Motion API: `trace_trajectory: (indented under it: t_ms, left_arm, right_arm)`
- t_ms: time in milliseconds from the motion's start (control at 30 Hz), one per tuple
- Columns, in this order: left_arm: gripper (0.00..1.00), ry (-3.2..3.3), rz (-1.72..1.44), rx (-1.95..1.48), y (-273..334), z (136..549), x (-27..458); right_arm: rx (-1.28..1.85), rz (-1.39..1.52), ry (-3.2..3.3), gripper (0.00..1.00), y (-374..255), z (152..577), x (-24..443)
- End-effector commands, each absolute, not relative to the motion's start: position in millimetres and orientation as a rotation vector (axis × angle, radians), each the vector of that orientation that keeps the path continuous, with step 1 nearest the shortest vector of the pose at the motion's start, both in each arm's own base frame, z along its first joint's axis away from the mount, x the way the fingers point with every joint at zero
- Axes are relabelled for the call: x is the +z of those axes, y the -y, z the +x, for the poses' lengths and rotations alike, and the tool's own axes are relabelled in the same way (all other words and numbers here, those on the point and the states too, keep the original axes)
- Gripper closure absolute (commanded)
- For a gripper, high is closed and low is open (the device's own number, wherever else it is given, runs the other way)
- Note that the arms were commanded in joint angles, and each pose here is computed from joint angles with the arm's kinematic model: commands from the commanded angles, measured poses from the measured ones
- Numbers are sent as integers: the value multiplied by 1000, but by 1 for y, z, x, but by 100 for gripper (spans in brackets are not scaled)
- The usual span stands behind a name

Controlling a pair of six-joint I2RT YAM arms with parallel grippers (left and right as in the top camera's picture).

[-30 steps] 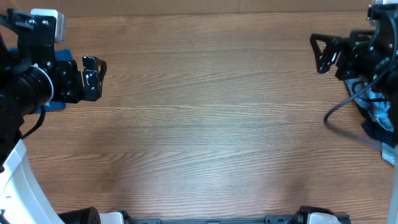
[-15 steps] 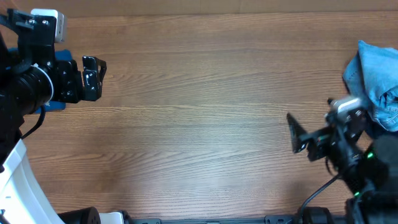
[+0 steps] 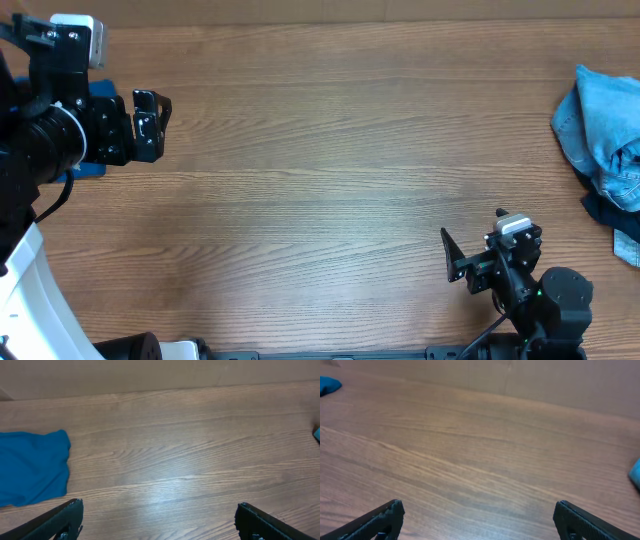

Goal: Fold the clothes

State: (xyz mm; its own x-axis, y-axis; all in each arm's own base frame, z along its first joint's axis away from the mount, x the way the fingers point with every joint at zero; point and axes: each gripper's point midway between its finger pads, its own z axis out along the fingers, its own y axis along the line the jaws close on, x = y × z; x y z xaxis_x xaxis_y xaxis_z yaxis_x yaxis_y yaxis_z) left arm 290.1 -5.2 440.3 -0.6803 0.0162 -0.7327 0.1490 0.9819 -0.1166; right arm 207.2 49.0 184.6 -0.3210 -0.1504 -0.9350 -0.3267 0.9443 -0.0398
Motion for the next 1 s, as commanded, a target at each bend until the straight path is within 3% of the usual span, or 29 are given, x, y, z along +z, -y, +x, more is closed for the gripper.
trace_trajectory:
  t_ms: [0,967]
  left_arm:
    - [0,-2309,143,-205,7,290,441]
    - [0,-2309,143,-205,7,290,441]
  right_arm:
    - [167,-348,-1869,0,-48,205,180]
    - [202,-340,-2001,0,-49,198,108]
